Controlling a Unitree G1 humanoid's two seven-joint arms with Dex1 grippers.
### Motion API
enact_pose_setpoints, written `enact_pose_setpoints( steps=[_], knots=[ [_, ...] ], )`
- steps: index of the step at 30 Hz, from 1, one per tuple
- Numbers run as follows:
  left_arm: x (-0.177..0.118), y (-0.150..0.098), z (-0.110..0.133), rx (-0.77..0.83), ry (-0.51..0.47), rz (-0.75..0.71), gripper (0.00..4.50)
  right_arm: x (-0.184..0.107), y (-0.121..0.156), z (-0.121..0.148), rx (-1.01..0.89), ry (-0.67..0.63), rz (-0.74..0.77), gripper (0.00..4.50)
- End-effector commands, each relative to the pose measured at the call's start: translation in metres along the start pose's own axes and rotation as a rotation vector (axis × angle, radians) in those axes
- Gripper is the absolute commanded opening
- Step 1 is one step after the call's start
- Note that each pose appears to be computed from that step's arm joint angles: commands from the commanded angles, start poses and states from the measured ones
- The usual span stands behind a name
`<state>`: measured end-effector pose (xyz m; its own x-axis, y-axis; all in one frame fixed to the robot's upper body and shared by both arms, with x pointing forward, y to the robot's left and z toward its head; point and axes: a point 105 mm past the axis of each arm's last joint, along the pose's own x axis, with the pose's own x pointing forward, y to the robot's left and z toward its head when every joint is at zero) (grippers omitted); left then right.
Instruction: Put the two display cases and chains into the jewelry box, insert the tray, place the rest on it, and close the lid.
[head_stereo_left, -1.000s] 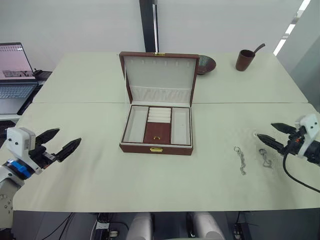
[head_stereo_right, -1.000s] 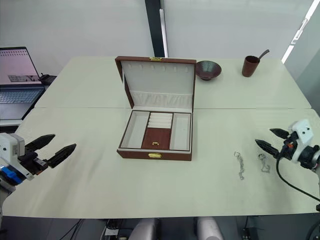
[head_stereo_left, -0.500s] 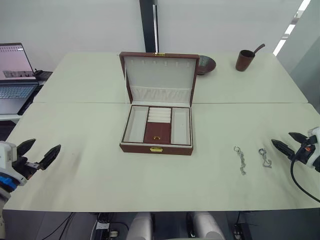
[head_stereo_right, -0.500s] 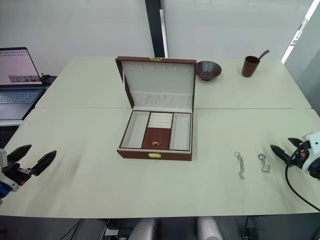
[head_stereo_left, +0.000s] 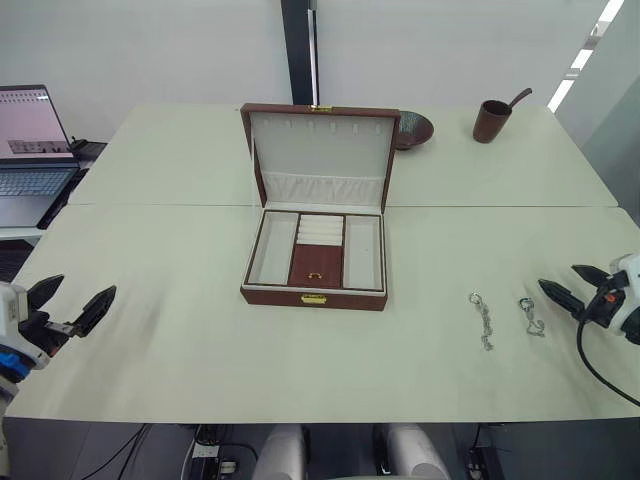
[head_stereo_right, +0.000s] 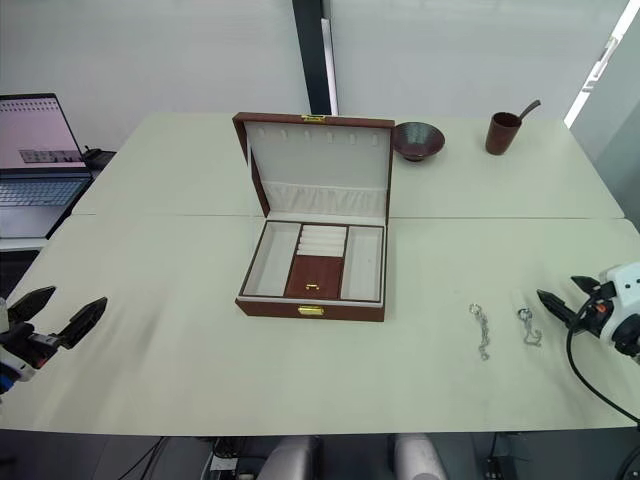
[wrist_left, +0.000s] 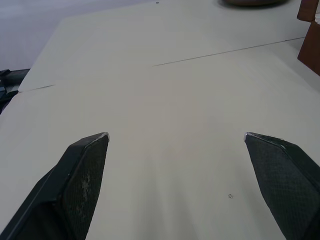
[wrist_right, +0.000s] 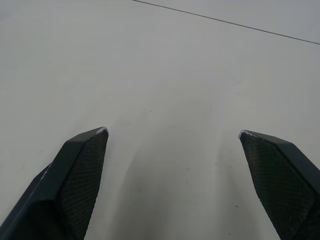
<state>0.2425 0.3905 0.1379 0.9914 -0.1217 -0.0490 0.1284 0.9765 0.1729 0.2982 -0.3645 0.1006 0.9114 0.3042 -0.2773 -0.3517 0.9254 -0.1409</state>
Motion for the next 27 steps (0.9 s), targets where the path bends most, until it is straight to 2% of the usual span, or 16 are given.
enact_pose_setpoints(
  steps=[1, 5, 12, 16, 21, 24, 27],
  knots=[
    [0.002, 0.003, 0.015, 0.030, -0.032, -0.006, 4.50, -0.005, -0.007, 0.013, -0.035, -0.031, -0.018, 4.44],
    [0.008, -0.019, 0.022, 0.041, -0.050, -0.117, 4.50, -0.009, -0.002, 0.017, -0.011, -0.058, 0.000, 4.44],
    [0.026, -0.079, 0.035, 0.075, -0.072, -0.380, 4.50, -0.012, 0.031, 0.028, -0.010, -0.072, 0.105, 4.44],
    [0.034, -0.139, 0.044, 0.083, -0.099, -0.640, 4.50, -0.019, 0.053, 0.033, -0.006, -0.073, 0.120, 4.44],
    [0.028, -0.177, 0.049, 0.094, -0.109, -0.815, 4.50, -0.028, 0.062, 0.026, 0.024, -0.063, 0.072, 4.44],
    [0.016, -0.216, 0.052, 0.107, -0.127, -0.997, 4.50, -0.036, 0.072, 0.011, 0.028, -0.047, 0.026, 4.44],
    [0.006, -0.240, 0.052, 0.119, -0.139, -1.116, 4.50, -0.038, 0.075, 0.002, 0.002, -0.037, -0.015, 4.44]
  ],
)
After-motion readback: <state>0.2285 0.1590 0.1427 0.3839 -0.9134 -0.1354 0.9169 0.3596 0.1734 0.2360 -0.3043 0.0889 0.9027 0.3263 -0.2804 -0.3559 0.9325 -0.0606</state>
